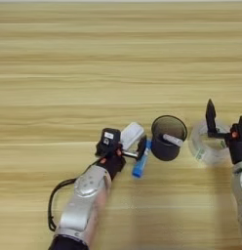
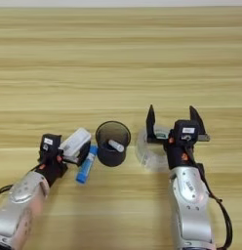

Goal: Move the objects on the table

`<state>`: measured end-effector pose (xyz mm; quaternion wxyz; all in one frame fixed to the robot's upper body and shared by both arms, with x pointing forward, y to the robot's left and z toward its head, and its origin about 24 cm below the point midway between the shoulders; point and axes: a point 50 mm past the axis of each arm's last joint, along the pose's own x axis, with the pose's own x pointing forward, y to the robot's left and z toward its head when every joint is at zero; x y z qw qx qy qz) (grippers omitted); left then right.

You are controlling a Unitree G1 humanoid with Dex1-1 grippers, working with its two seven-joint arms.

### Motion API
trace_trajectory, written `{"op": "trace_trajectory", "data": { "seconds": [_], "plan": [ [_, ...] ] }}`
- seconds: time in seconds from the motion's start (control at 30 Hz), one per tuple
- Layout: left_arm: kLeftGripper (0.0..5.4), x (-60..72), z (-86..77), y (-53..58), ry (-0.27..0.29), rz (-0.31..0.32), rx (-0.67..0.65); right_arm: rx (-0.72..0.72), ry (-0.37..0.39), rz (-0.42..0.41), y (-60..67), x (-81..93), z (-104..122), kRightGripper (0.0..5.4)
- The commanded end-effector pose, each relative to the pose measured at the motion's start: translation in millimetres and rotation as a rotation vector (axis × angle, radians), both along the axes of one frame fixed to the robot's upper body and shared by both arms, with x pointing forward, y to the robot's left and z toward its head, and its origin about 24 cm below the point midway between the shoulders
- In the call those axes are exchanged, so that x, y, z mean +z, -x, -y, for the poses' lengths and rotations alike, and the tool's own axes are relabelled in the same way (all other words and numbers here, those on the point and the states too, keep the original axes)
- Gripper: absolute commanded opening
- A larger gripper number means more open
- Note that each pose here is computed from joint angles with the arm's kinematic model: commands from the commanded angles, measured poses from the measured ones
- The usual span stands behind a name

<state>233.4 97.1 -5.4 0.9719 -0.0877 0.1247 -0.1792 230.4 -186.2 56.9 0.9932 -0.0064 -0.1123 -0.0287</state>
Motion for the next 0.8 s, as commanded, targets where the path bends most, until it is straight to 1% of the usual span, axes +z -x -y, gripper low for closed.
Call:
{"op": "trace_trajectory", "data": {
  "seconds": [0.03, 0.23, 0.43, 0.57, 0.67, 0.7, 0.8],
  "plan": [
    [5.38, 2.7, -16.0, -7.3, -0.093, 0.045, 0.022, 0.003, -0.001, -0.003, 0.0, 0.6, -1, 5.40],
    [5.38, -1.3, -30.1, -11.2, -0.186, 0.062, 0.030, 0.003, -0.002, -0.003, 0.0, 0.5, -1, 5.40],
    [5.38, -10.1, -41.6, -11.8, -0.260, 0.044, -0.009, 0.003, -0.003, -0.002, -0.1, 0.8, -2, 5.40],
    [5.38, -12.4, -48.3, -11.5, -0.238, 0.023, -0.035, 0.003, -0.003, -0.002, -0.1, 0.9, -3, 5.40],
    [5.38, -15.5, -52.9, -12.5, -0.239, 0.005, -0.036, 0.003, -0.004, -0.003, -0.1, 0.8, -3, 5.40],
    [5.38, -16.5, -53.5, -12.6, -0.238, 0.000, -0.038, 0.003, -0.004, -0.003, -0.2, 0.7, -3, 5.40],
    [5.38, -18.3, -52.5, -12.2, -0.213, -0.013, -0.055, 0.003, -0.005, -0.003, -0.4, 0.6, -3, 5.40]
  ]
}}
